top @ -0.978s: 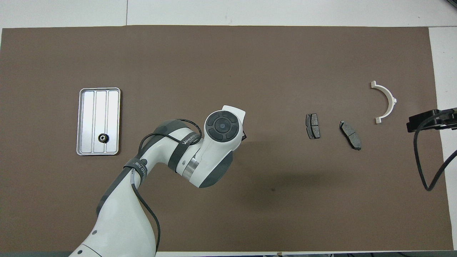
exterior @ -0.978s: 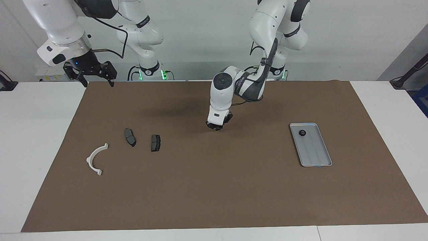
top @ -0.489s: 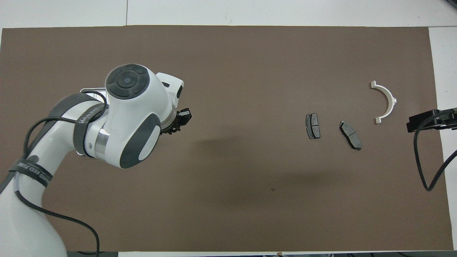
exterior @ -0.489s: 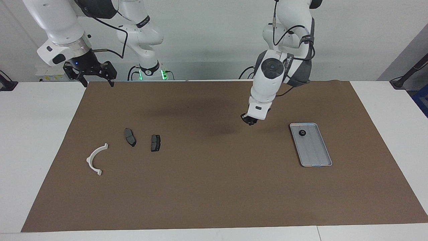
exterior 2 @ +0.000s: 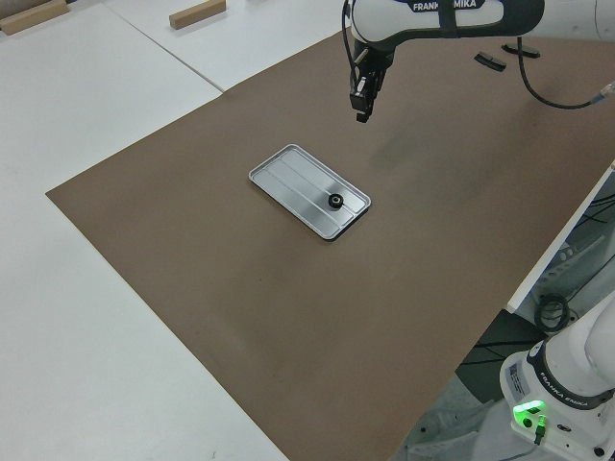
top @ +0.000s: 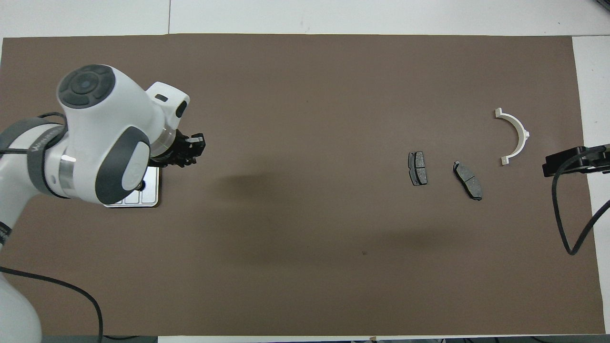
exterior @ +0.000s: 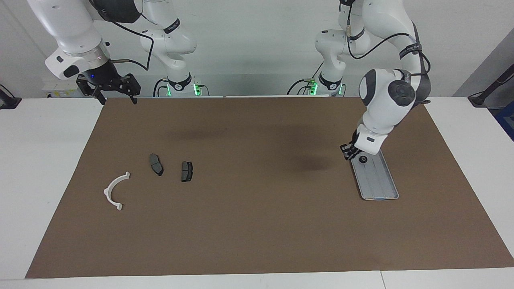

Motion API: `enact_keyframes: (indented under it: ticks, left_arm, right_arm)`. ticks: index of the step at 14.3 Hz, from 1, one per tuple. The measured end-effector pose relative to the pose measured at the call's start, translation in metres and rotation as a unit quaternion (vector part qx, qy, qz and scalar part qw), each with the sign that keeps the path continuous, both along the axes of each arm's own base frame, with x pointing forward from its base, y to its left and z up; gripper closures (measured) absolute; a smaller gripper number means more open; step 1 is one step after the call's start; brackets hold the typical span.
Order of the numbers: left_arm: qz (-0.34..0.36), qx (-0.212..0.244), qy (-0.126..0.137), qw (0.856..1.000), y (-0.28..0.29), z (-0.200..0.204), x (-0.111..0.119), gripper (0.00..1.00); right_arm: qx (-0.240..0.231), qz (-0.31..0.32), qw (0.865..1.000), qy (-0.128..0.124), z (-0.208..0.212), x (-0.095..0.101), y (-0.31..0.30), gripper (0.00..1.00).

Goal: Pick bearing gear from pile to tray
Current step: 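Carry the second bearing to the tray and release it with the left gripper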

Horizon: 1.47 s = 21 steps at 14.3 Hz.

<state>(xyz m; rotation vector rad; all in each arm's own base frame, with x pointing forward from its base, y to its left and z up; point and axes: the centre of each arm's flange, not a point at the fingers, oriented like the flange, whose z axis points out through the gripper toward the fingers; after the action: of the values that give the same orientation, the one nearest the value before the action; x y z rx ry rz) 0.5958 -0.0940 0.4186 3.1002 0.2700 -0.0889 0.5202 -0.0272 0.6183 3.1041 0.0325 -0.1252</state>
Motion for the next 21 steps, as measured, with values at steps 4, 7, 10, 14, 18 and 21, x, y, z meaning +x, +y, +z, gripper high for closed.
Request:
enact_keyframes:
  ticks: [4,7,10,14,18,21]
  left_arm:
    - [-0.032,-0.004,-0.026,0.999,0.070,-0.020,0.007,0.77]
    - [-0.041,-0.003,-0.036,0.998,0.101,-0.032,0.010,0.77]
    - [-0.043,-0.002,-0.041,0.998,0.106,-0.046,0.014,0.77]
    - [-0.042,-0.002,-0.035,0.999,0.109,-0.077,0.017,0.77]
    - [-0.047,0.000,-0.034,0.998,0.114,-0.092,0.017,0.77]
    - [-0.059,0.013,-0.036,0.998,0.115,-0.094,0.018,0.77]
  right_arm:
    - [0.000,0.000,1.000,0.000,0.000,0.000,0.000,0.00]
    - [0.000,0.000,1.000,-0.001,0.001,-0.001,0.000,0.00]
    - [0.000,0.000,1.000,-0.001,0.001,-0.001,0.000,0.00]
    - [0.000,0.000,1.000,-0.001,0.001,-0.001,0.000,0.00]
    - [0.000,0.000,1.000,0.000,0.001,-0.001,0.000,0.00]
    - [0.000,0.000,1.000,0.000,0.000,-0.001,0.000,0.00]
